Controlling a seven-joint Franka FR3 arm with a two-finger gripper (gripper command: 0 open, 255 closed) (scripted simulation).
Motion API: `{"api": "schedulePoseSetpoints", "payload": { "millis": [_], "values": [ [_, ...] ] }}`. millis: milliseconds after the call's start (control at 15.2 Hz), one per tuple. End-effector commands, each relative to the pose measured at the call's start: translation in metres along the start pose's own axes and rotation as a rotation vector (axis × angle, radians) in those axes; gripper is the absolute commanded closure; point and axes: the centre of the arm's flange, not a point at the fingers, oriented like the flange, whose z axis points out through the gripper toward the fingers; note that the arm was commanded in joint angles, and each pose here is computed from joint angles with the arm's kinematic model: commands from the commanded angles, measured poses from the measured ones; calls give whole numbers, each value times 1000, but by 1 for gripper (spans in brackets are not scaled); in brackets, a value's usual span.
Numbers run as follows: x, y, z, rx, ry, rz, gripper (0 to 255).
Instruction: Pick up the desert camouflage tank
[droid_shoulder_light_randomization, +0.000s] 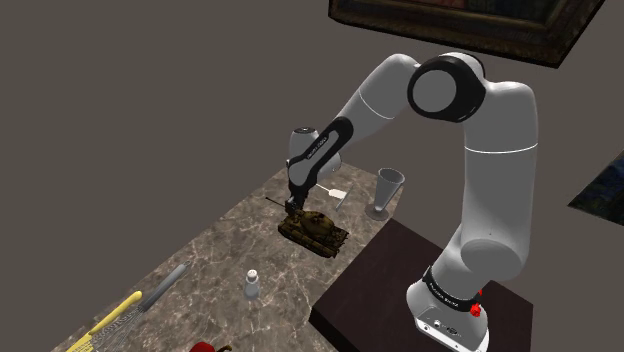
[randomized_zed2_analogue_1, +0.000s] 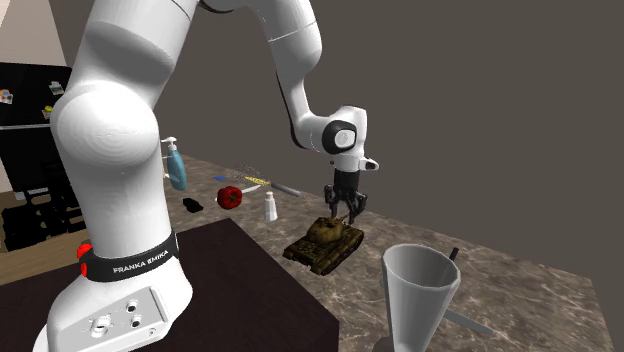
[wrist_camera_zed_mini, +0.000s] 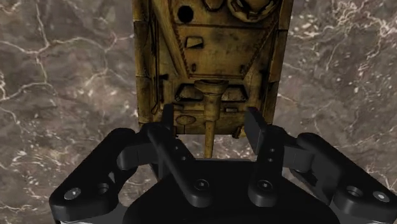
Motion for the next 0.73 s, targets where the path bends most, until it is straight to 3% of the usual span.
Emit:
{"api": "schedulePoseSetpoints", "payload": {
  "millis": [0,660],
  "values": [
    [0,0,1,0,0,0,255],
    [0,-1,-10,0,0,0,255]
  ]
}}
